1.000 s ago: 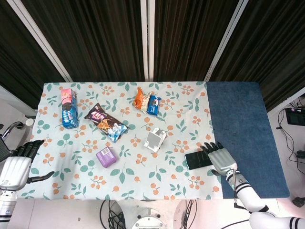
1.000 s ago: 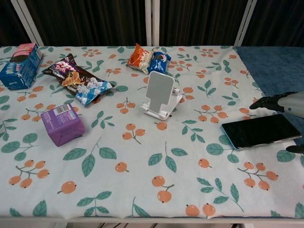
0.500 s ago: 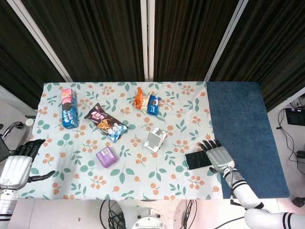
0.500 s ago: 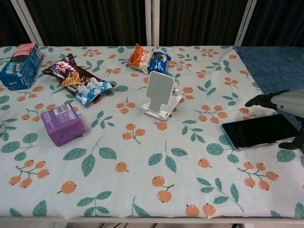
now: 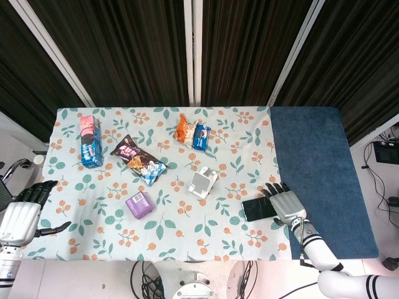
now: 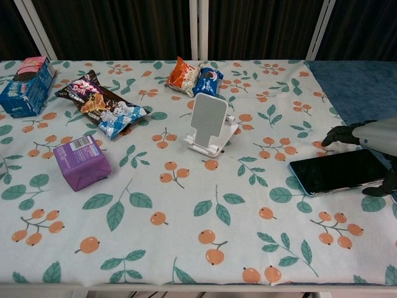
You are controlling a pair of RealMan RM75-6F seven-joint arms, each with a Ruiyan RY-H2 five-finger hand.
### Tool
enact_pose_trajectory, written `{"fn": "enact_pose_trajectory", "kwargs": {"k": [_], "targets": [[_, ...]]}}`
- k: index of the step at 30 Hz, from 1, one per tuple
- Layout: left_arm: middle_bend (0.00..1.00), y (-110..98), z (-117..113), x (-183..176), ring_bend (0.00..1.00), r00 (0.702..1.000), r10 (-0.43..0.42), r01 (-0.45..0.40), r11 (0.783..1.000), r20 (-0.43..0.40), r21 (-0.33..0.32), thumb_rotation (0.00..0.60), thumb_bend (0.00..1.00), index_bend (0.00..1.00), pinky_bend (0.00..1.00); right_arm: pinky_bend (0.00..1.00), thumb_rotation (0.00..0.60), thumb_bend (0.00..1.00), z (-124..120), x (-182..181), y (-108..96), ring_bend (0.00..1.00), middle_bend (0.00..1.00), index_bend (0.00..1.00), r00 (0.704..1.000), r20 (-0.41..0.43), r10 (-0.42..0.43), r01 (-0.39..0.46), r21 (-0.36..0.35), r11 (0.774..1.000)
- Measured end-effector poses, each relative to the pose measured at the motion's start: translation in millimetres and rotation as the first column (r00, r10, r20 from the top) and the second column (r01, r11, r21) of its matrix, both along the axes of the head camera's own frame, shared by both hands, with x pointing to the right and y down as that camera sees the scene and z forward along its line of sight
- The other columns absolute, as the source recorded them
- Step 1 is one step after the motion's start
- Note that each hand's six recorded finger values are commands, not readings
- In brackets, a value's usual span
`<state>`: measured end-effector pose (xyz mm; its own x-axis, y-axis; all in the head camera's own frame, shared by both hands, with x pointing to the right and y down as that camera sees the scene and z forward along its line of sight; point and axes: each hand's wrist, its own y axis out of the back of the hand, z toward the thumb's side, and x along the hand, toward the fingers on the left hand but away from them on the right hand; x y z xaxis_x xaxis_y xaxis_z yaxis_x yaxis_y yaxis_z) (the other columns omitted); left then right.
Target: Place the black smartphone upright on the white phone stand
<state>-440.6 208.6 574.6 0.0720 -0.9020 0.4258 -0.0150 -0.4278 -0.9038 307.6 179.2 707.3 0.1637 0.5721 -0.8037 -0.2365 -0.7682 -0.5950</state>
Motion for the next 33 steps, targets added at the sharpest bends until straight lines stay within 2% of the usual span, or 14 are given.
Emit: {"fn": "enact_pose_trajectory", "kwargs": {"k": [7, 13, 16, 20, 24, 30, 33], "targets": [[0.13, 0.1, 0.4, 0.2, 0.13, 1.000, -0.001, 0.001, 1.000, 0.000, -0.003, 0.363, 0.06, 0.12, 0.22, 0.00, 0.600, 0.18, 1.9, 0.6, 1.0, 0.00, 0.00, 0.22, 1.000, -0.007, -0.001, 0.001, -0.004, 1.000], [0.13, 0.2, -1.2, -1.9, 0.13, 1.000, -0.007, 0.007, 1.000, 0.003, 0.000, 0.365, 0.06, 0.12, 0.22, 0.00, 0.600, 0.18, 1.4, 0.5, -0.7, 0.00, 0.00, 0.29, 1.000, 0.000, 0.004, -0.004, 0.006, 1.000], [0.13, 0.7, -0.4, -2.5, 0.13, 1.000, -0.009, 0.009, 1.000, 0.005, -0.004, 0.364, 0.06, 0.12, 0.22, 0.00, 0.600, 0.18, 1.9, 1.0, -0.3, 0.00, 0.00, 0.35, 1.000, 0.000, 0.005, -0.005, 0.003, 1.000], [0.13, 0.9, 0.7, -2.7, 0.13, 1.000, -0.009, 0.009, 1.000, 0.005, -0.009, 0.365, 0.06, 0.12, 0.22, 0.00, 0.600, 0.19, 1.9, -0.4, -1.1, 0.00, 0.00, 0.48, 1.000, 0.011, 0.008, -0.008, 0.008, 1.000], [0.13, 0.8, 1.0, -2.6, 0.13, 1.000, -0.008, 0.009, 1.000, 0.006, -0.010, 0.365, 0.06, 0.12, 0.22, 0.00, 0.600, 0.21, 0.7, -2.5, -1.9, 0.00, 0.00, 0.53, 1.000, 0.031, 0.005, -0.005, 0.018, 1.000], [0.11, 0.8, 0.7, -3.0, 0.13, 1.000, -0.011, 0.011, 1.000, 0.005, -0.010, 0.367, 0.06, 0.12, 0.22, 0.00, 0.600, 0.21, -0.1, 0.2, -2.5, 0.00, 0.11, 0.56, 0.999, 0.036, -0.006, 0.006, 0.007, 1.000], [0.11, 1.3, 1.0, -3.4, 0.13, 1.000, -0.012, 0.012, 1.000, 0.006, -0.012, 0.365, 0.06, 0.12, 0.22, 0.00, 0.600, 0.21, -1.3, 0.4, -3.8, 0.02, 0.21, 0.58, 0.999, 0.043, -0.008, 0.007, 0.023, 1.000]]}}
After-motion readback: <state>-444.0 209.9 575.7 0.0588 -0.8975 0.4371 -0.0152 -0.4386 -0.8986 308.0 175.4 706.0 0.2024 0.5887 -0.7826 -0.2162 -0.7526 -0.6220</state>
